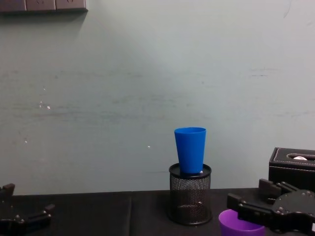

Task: Pick up one cup with a gripper and tap it against the other cup.

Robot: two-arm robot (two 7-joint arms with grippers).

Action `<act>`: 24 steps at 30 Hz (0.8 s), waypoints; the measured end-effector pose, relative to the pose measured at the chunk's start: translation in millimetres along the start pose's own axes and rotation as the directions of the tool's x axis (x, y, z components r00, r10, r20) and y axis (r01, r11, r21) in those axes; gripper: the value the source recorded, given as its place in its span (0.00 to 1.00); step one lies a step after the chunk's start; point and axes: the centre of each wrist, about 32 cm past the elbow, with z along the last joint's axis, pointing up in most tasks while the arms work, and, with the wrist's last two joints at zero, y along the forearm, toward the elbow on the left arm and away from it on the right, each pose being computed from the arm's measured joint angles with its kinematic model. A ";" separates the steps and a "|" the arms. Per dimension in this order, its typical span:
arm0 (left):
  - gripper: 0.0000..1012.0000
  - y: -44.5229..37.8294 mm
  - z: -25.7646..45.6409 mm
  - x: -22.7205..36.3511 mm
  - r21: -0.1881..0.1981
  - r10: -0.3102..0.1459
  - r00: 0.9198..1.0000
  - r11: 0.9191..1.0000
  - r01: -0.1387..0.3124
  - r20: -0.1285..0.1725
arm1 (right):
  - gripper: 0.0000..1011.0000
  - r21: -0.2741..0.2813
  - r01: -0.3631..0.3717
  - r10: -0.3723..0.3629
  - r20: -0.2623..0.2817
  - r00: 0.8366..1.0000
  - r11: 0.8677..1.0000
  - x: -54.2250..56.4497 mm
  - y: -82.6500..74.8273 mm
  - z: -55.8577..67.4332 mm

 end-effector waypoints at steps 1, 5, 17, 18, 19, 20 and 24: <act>1.00 0.0 0.0 0.0 0.000 0.000 1.000 1.000 0.000 0.000 | 0.99 0.001 0.001 -0.001 0.000 1.000 1.000 0.0 -0.1 -0.1; 1.00 0.0 0.0 0.0 0.000 0.000 1.000 1.000 0.000 0.000 | 0.99 0.002 0.001 -0.001 0.000 1.000 1.000 -0.1 -0.1 -0.1; 1.00 0.0 0.0 0.0 0.000 0.000 1.000 1.000 0.000 0.000 | 0.99 0.001 0.001 -0.001 -0.001 1.000 1.000 -0.1 0.1 0.0; 1.00 0.0 0.0 0.0 0.000 0.000 1.000 1.000 0.000 0.000 | 0.99 0.001 0.001 -0.001 -0.001 1.000 1.000 -0.1 0.1 0.0; 1.00 0.0 0.0 0.0 0.000 0.000 1.000 1.000 0.000 0.000 | 0.99 0.000 0.001 -0.001 -0.001 1.000 1.000 -0.1 0.1 0.0; 1.00 0.0 0.0 0.0 0.000 0.000 1.000 1.000 0.000 0.000 | 0.99 0.000 0.000 0.000 -0.001 1.000 1.000 -0.2 0.2 0.0; 1.00 0.0 0.0 0.0 0.000 0.000 1.000 1.000 0.000 0.000 | 0.99 0.000 0.001 -0.001 -0.002 1.000 1.000 -0.3 0.2 0.0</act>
